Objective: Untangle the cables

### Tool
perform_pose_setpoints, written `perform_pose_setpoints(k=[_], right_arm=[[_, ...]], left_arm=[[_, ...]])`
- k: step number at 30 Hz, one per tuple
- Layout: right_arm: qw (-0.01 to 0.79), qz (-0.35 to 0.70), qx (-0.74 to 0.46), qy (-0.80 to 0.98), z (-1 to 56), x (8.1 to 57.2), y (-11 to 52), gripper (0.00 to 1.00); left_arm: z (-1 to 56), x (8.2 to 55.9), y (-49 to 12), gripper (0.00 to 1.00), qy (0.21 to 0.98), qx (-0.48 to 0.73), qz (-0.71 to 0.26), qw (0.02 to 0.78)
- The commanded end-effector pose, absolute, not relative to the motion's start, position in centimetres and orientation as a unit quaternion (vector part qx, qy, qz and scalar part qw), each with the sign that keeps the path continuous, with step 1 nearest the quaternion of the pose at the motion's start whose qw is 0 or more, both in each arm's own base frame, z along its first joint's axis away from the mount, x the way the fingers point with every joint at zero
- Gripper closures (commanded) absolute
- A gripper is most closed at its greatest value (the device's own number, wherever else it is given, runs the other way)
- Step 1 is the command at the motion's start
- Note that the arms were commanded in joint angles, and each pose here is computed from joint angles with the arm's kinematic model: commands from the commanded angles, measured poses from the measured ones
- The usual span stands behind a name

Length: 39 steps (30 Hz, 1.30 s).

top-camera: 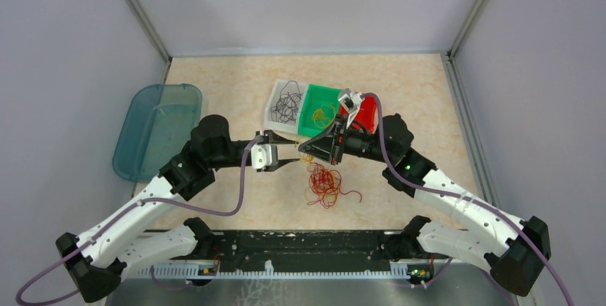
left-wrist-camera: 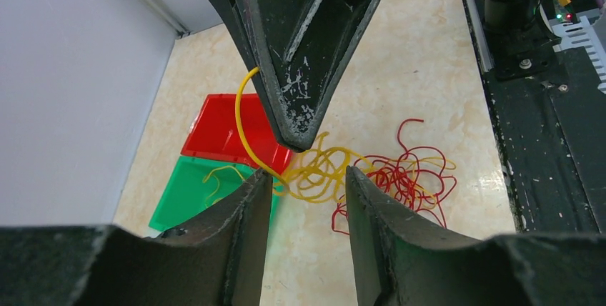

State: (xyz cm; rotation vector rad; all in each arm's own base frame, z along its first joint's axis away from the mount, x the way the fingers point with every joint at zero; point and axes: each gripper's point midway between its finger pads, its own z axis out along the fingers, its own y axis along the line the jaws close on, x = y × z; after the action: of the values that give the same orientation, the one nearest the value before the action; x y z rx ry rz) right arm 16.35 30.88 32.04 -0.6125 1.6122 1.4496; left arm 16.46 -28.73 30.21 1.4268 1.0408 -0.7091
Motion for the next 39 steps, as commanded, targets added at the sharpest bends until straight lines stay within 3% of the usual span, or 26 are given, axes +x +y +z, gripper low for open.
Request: perform_pose_setpoints(k=[1,6,13,14,16,19,22,26,39], right_arm=[[0.451,0.606,-0.265,0.6,35.5,15.7,31.0,1.0],[0.445,0.61,-0.268,0.599,35.3,15.5,31.2,1.0],[0.442,0.612,-0.273,0.596,35.1,15.2,31.3,1.0],[0.446,0.61,-0.273,0.596,35.0,15.2,31.3,0.97],[0.46,0.602,-0.267,0.595,35.0,15.5,30.9,0.75],[0.502,0.58,-0.238,0.595,35.1,16.4,29.7,0.53],[0.539,0.569,-0.211,0.585,34.9,16.9,28.3,0.41],[0.543,0.567,-0.213,0.582,33.8,16.7,28.0,0.36],[0.478,0.639,-0.241,0.552,34.0,14.9,30.4,0.39]], left_arm=[[30.4,16.5,-28.9,0.52,0.447,0.604,-0.31,0.583],[30.5,16.4,-29.0,0.53,0.448,0.602,-0.317,0.58],[30.8,16.3,-29.1,1.0,0.467,0.586,-0.334,0.572],[30.9,16.3,-29.1,1.0,0.474,0.58,-0.34,0.569],[31.3,16.2,-29.2,1.0,0.494,0.562,-0.357,0.559],[32.4,16.0,-29.3,1.0,0.513,0.535,-0.381,0.553],[33.4,15.7,-29.4,1.0,0.523,0.512,-0.405,0.547],[34.4,14.6,-29.7,1.0,0.515,0.509,-0.436,0.534],[36.3,13.1,-30.0,1.0,0.487,0.519,-0.47,0.522]])
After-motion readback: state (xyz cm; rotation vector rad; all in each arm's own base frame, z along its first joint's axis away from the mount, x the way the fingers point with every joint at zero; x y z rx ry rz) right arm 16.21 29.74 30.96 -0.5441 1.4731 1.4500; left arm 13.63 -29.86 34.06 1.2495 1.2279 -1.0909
